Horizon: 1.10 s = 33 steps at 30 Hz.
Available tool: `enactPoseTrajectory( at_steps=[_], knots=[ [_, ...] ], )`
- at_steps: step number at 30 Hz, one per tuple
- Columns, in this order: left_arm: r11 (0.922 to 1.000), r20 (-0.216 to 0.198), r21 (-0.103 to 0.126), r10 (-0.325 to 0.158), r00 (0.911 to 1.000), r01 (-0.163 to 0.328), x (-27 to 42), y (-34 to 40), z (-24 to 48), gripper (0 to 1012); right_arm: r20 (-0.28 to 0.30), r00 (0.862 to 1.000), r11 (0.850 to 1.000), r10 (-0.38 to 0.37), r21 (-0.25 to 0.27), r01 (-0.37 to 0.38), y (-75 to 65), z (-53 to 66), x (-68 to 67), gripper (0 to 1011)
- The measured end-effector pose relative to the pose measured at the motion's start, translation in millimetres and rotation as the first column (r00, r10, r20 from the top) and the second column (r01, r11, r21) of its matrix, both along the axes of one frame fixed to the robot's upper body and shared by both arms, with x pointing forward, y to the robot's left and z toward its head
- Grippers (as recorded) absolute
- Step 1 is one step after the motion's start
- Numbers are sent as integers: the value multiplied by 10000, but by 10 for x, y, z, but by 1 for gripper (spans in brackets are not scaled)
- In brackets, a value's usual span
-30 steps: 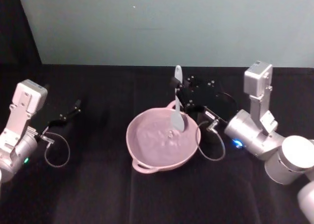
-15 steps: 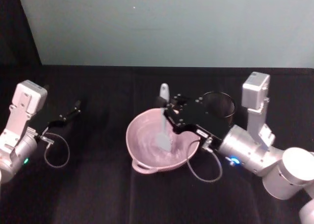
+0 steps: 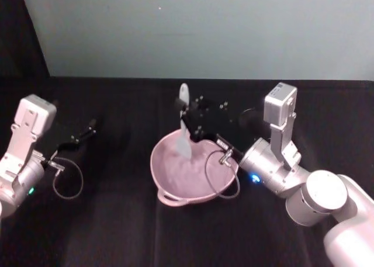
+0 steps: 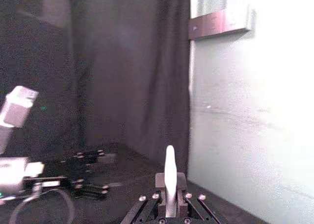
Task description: Use the one hand to pick up the spoon and stir the clear water in the bowl.
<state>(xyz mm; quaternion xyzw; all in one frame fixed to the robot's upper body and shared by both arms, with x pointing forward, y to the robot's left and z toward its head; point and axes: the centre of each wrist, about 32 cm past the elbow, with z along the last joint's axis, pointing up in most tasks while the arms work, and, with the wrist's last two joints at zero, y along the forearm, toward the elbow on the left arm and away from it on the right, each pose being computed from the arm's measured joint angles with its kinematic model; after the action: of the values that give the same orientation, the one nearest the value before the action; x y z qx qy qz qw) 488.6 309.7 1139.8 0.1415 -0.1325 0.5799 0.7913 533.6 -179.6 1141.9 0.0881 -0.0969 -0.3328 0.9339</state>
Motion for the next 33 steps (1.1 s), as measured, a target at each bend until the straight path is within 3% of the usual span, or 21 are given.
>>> enactPoseTrajectory(
  at_steps=[7,13,22,27,33],
  knots=[
    [10000,0,-1,0,10000,0,0,0,0,1011,520,9951,9963,-841,-115,848,-107,-31,97,136],
    [10000,1,0,0,10000,0,0,0,0,1011,543,9935,9944,-996,-298,1013,-229,-33,64,136],
    [10000,0,-1,0,10000,0,0,0,0,1011,-271,9991,9995,-325,-53,323,-307,40,-152,136],
    [10000,0,0,0,10000,0,0,0,0,1011,-791,9965,9996,285,-21,-287,-244,44,-237,136],
    [10000,0,0,0,10000,0,0,0,0,1011,-1011,9926,9978,666,40,-666,-135,47,-238,136]
  ],
)
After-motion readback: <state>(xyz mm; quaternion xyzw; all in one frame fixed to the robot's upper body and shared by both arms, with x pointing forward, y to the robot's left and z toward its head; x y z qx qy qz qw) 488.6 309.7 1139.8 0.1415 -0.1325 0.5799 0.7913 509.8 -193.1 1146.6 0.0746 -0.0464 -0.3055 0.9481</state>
